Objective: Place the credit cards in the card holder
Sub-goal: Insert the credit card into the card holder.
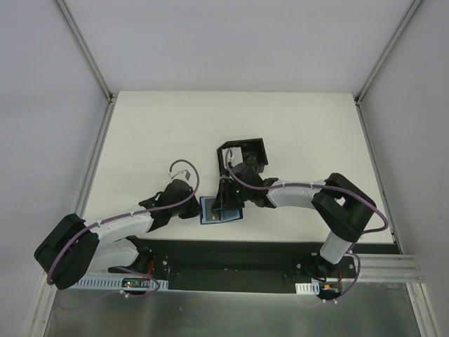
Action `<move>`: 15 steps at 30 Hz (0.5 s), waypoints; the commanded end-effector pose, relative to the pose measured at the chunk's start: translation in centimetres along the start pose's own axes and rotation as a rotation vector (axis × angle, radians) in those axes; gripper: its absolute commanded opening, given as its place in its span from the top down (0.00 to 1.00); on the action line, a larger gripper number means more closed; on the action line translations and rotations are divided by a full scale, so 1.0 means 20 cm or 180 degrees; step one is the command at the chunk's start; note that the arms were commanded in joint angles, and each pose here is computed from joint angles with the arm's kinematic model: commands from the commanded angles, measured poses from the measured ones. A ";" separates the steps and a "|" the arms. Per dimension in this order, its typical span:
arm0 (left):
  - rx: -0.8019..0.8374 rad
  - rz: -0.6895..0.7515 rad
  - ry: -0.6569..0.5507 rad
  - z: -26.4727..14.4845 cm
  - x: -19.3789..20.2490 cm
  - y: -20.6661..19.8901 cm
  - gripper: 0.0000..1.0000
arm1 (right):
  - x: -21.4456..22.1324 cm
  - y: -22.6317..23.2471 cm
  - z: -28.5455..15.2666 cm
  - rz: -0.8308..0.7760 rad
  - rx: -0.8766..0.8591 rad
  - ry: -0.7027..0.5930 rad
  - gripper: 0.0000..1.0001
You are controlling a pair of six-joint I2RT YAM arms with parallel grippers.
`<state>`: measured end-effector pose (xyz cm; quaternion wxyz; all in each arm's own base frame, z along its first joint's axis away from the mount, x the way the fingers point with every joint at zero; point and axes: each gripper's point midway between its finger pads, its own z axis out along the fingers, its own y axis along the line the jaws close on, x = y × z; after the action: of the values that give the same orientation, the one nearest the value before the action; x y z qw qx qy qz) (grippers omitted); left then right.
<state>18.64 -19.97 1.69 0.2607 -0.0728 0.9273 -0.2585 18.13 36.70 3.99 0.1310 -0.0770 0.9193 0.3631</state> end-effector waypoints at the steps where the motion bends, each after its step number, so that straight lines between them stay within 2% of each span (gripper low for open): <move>1: -0.0061 0.0031 0.0020 -0.01 0.00 0.03 1.00 | -0.05 0.11 -0.02 -0.0110 -0.0189 -0.0064 0.57; 8: -0.0047 0.0050 0.0008 -0.02 -0.01 0.01 1.00 | -0.09 -0.03 -0.11 -0.0156 0.0185 -0.0355 0.57; 15: -0.0057 0.0055 -0.0003 -0.03 -0.02 0.01 1.00 | -0.05 -0.24 -0.19 -0.0190 0.0840 -0.0326 0.61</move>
<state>18.51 -19.85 1.78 0.2597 -0.0726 0.9279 -0.2574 19.20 33.80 4.56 0.1820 -0.0706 0.9318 0.3059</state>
